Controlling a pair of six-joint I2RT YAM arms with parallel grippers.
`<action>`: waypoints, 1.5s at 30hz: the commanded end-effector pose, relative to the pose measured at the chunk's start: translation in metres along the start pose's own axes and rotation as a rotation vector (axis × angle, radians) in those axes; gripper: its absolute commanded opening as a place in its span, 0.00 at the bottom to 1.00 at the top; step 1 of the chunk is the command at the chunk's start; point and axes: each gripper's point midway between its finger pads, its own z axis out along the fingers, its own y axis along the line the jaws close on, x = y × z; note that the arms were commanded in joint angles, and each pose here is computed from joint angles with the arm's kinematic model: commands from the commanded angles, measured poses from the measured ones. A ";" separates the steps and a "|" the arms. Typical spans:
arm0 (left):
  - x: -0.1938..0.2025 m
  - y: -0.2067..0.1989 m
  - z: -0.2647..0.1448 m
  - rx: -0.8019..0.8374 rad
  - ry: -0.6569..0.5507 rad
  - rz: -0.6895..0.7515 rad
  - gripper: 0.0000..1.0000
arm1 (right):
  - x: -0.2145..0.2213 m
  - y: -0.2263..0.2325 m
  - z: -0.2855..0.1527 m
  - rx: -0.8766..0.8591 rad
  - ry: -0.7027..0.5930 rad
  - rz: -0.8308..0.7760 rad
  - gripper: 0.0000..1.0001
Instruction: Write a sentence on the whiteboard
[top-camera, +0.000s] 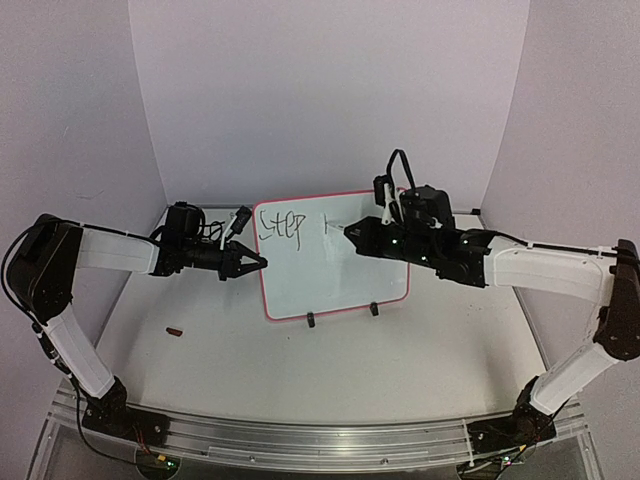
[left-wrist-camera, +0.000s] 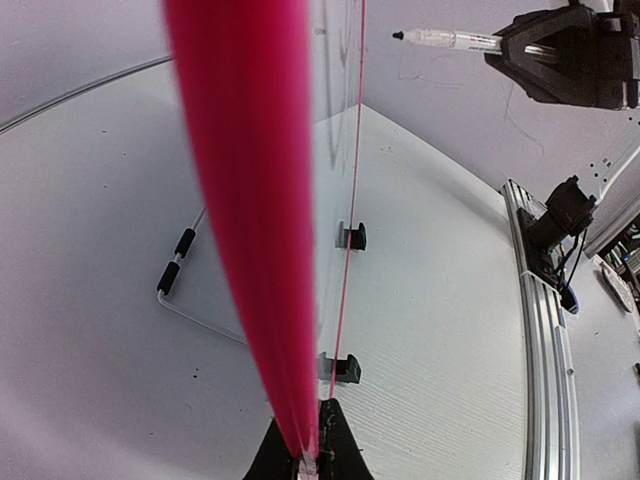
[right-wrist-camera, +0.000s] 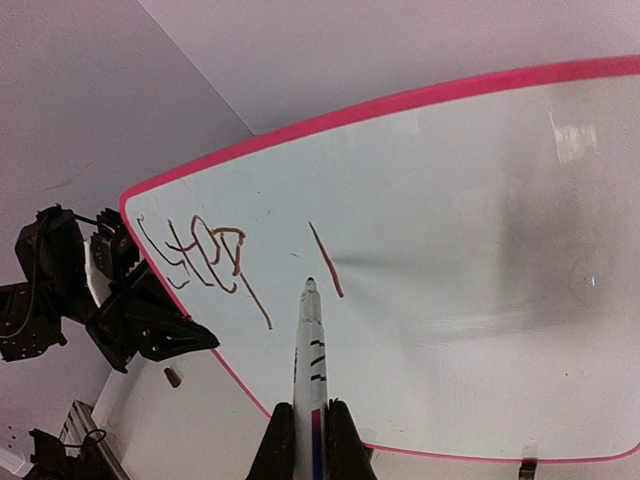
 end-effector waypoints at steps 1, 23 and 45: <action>0.014 0.019 0.000 -0.116 0.049 0.006 0.00 | -0.040 0.020 -0.011 -0.041 -0.098 -0.034 0.00; 0.015 0.020 0.000 -0.118 0.053 0.006 0.00 | -0.043 0.013 0.011 0.016 -0.109 -0.054 0.00; 0.016 0.020 0.000 -0.119 0.055 0.004 0.00 | -0.042 0.015 0.010 -0.016 -0.104 -0.055 0.00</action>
